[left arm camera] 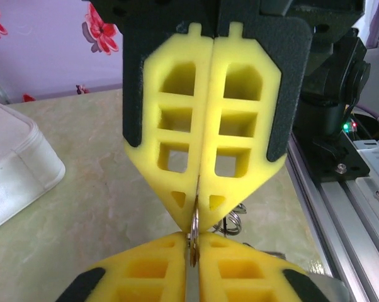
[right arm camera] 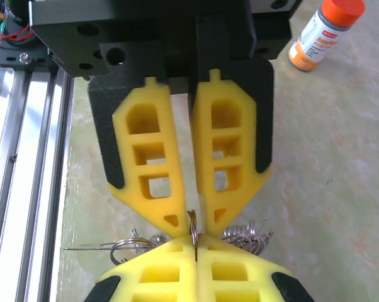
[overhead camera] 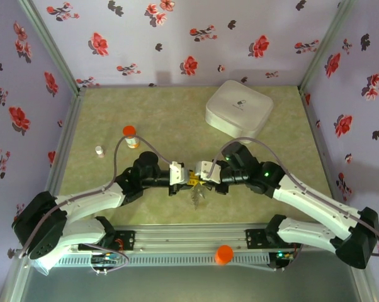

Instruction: Put the keys on the keyring

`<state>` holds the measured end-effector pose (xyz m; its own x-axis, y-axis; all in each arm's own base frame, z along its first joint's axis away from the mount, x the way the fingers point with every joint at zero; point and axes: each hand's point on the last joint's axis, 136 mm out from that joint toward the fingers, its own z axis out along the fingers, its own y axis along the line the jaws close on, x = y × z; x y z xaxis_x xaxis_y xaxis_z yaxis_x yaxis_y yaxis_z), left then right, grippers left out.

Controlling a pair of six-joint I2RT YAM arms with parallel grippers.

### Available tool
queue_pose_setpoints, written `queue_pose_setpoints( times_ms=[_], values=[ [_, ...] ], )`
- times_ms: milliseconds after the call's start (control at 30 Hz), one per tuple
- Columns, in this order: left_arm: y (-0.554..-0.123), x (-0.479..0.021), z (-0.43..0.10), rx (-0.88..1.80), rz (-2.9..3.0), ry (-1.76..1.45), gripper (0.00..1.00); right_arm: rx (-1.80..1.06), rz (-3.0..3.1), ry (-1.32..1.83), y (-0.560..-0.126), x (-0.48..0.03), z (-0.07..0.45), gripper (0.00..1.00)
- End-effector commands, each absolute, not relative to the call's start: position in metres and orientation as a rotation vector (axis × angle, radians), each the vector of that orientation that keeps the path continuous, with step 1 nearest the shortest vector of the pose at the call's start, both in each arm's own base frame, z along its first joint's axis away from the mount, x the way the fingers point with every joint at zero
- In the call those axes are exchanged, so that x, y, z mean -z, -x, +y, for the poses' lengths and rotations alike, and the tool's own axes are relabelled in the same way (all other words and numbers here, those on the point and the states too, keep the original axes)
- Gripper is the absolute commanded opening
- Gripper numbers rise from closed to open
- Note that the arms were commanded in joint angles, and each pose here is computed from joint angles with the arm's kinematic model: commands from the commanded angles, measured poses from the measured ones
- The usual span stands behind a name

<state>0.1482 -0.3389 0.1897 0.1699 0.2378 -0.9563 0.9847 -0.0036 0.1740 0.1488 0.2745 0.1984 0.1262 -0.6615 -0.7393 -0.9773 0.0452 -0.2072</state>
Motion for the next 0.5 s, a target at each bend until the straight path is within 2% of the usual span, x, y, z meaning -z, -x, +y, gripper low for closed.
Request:
queue_pose_setpoints(
  times_ms=[0, 100, 133, 167, 233, 467],
  values=[
    [-0.147, -0.199, -0.344, 0.936, 1.209, -1.465, 0.07, -0.529, 1.56, 1.728, -0.147, -0.208, 0.279, 0.0],
    [-0.146, -0.2, -0.344, 0.932, 1.199, -1.469, 0.0, -0.559, 1.548, 1.735, -0.144, -0.21, 0.282, 0.0],
    [-0.146, -0.201, -0.343, 0.929, 1.195, -1.469, 0.0, -0.566, 1.55, 1.717, -0.144, -0.212, 0.283, 0.05],
    [-0.146, -0.201, -0.343, 0.924, 1.192, -1.467, 0.0, -0.571, 1.552, 1.692, -0.146, -0.213, 0.283, 0.16],
    [-0.146, -0.202, -0.341, 0.919, 1.18, -1.455, 0.0, -0.596, 1.542, 1.632, -0.148, -0.218, 0.28, 0.22],
    [-0.144, -0.215, -0.338, 0.969, 1.12, -1.333, 0.0, -0.71, 1.529, 1.442, -0.152, -0.225, 0.266, 0.23]
  ],
)
